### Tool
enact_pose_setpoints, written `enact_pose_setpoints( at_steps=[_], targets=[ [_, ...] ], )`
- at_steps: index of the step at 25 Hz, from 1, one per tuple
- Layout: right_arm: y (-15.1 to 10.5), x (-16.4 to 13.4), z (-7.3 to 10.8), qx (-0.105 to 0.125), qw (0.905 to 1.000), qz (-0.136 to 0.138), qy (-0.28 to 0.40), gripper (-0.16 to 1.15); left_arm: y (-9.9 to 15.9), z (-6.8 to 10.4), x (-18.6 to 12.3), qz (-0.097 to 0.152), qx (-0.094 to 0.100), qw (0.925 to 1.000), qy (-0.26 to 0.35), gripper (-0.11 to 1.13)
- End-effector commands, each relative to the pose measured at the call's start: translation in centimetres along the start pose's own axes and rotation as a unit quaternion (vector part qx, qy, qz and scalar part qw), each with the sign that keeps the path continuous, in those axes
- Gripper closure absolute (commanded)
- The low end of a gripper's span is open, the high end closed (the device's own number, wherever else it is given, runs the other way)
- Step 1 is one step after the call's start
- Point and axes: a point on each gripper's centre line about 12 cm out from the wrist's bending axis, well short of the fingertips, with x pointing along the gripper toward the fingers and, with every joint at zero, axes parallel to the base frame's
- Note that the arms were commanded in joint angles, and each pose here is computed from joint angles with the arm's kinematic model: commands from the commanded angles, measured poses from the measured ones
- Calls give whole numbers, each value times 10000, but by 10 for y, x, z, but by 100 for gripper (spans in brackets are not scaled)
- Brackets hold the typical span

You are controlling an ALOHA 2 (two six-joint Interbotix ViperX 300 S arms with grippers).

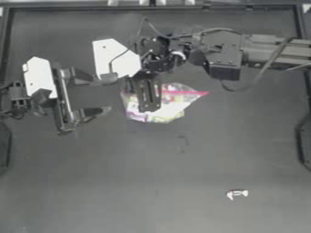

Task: Put candy in bag

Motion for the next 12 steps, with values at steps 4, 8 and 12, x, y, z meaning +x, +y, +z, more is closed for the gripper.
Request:
enact_pose_setpoints(
  at_steps=[4, 8, 12],
  targets=[
    [0, -27, 8, -15, 9991, -145, -395, 92, 1, 13, 14, 36, 14, 9995, -313, 4],
    [1, -26, 6, -4, 9991, -147, -395, 92, 1, 11, 22, 57, 5, 9993, -366, 4],
    [1, -26, 6, 7, 9991, -141, -406, 92, 1, 10, 30, 64, 12, 9991, -411, 4]
  ],
)
